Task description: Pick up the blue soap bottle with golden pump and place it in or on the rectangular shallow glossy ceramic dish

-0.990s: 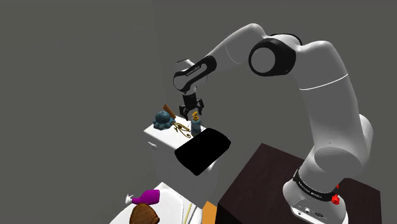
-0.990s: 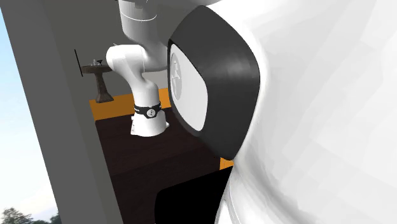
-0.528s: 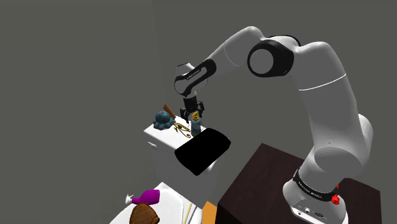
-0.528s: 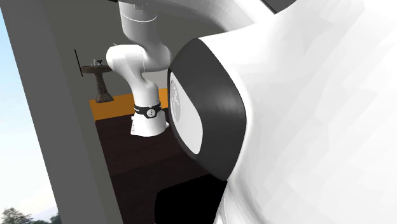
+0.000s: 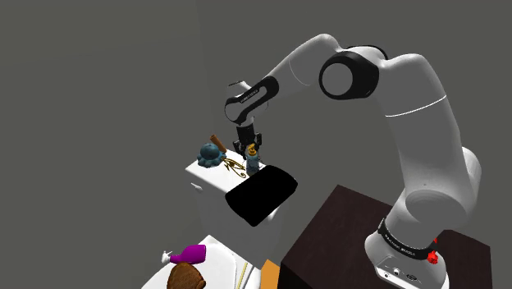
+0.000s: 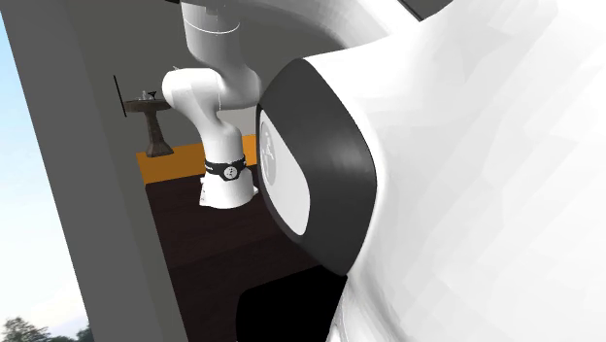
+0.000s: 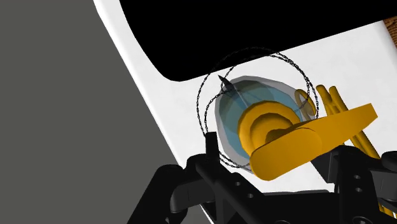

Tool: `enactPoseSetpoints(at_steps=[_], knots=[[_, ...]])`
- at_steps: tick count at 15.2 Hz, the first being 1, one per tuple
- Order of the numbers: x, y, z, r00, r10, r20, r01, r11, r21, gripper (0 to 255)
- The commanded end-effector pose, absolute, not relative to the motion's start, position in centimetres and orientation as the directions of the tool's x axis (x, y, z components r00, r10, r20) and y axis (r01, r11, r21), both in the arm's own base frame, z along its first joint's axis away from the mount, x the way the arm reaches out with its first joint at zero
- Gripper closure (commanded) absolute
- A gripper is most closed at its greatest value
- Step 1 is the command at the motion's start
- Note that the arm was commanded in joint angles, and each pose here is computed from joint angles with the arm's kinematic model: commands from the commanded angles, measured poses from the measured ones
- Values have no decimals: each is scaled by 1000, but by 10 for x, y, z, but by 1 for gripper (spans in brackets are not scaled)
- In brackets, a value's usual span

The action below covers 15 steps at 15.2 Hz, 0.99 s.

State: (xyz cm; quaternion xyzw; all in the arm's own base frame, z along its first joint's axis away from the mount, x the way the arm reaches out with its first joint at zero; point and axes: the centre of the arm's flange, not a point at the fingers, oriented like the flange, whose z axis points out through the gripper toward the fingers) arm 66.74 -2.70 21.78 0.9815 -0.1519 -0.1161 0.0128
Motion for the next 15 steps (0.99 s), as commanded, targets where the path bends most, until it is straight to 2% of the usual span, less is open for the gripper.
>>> enactPoseSetpoints(at_steps=[1, 5, 15], knots=[[667, -27, 218, 927, -301, -224, -295, -953, 61, 255], [667, -27, 218, 927, -301, -224, -295, -953, 61, 255], [667, -27, 270, 927, -301, -224, -295, -953, 61, 255]])
